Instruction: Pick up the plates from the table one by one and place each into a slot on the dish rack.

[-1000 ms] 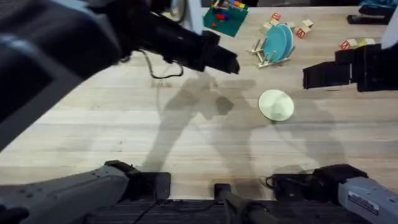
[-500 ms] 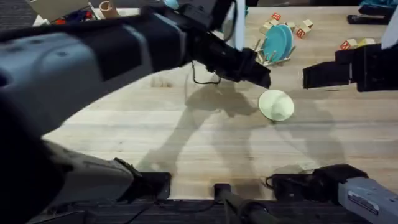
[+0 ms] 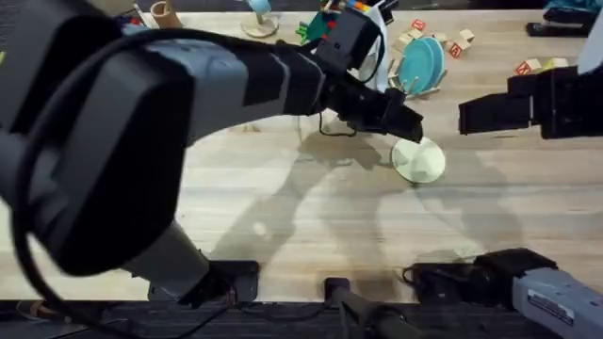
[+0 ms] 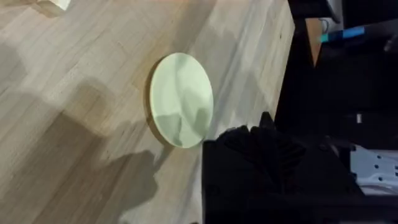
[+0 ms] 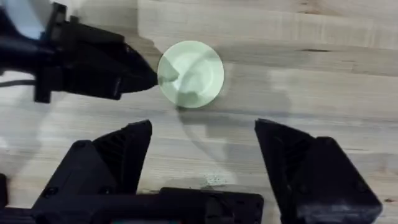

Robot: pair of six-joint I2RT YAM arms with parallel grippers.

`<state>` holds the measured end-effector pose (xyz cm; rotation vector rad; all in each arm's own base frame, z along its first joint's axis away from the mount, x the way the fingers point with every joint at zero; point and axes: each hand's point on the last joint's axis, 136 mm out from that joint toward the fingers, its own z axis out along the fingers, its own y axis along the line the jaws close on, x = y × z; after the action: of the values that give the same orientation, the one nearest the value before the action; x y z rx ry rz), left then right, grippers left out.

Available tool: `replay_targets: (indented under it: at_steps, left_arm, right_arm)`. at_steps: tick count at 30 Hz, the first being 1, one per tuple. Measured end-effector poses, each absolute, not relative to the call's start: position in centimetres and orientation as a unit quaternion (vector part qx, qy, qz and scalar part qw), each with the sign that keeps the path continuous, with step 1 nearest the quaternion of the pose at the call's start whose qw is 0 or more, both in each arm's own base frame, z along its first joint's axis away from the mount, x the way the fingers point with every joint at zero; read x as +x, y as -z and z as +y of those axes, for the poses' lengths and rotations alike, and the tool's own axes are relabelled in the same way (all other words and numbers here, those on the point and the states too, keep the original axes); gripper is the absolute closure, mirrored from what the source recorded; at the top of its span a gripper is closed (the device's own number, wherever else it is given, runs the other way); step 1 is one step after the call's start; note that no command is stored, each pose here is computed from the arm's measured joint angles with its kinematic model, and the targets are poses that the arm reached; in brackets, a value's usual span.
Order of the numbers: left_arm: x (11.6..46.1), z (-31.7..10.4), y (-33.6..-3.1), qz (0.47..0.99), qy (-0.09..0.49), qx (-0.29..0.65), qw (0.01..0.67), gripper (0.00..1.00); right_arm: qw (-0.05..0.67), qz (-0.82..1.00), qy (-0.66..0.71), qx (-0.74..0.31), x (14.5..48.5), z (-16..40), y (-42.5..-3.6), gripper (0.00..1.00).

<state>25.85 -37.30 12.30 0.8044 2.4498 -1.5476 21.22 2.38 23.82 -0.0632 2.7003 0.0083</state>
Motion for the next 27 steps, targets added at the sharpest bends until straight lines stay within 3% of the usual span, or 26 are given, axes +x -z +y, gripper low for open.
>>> replay_targets:
  at_steps: [27]
  left_arm:
    - [25.0, -38.7, -5.7, 0.833, 0.502, 0.232, -0.004, 0.957]
  right_arm:
    - [0.22, 0.975, -0.002, -0.028, 21.3, 2.4, -23.8, 0.007]
